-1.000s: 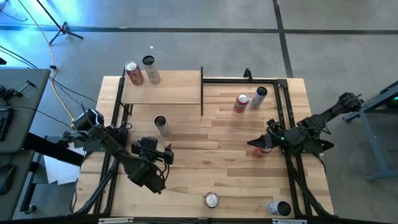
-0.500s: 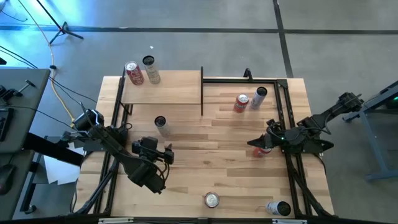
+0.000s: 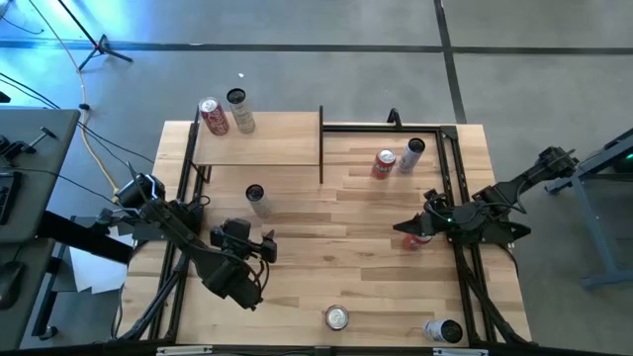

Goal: Place canned beverage on shelf
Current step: Put the light orange soda can on the shelf aligned with the other light orange soda can

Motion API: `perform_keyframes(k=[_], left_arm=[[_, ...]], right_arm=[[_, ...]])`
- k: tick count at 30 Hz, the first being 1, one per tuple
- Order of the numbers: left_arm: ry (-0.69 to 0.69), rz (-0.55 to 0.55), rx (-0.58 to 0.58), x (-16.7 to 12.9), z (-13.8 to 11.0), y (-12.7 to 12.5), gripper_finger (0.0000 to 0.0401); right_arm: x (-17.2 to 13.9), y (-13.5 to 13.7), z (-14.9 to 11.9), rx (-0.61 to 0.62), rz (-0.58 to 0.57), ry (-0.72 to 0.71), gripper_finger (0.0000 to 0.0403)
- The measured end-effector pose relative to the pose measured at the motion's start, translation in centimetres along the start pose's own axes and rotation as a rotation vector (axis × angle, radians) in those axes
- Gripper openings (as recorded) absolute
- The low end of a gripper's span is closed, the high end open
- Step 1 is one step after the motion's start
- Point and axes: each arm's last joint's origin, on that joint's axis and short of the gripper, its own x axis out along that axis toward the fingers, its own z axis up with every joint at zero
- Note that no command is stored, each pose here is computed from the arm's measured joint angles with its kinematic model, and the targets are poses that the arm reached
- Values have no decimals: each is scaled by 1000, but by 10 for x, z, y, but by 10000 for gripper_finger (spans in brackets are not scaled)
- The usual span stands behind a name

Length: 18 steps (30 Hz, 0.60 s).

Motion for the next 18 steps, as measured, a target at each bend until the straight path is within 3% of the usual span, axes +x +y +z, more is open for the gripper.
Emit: perform_keyframes(k=[6,12,18], left_arm=[[-20,5,-23,5,-2,-1,399],[-73,74,-23,28,-25,9,399],[-271,37,4,57,-54,20,399]], right_arm=[[0,0,0,0,0,0,400],[0,0,0,0,0,0,400],[0,0,0,0,0,1,400]])
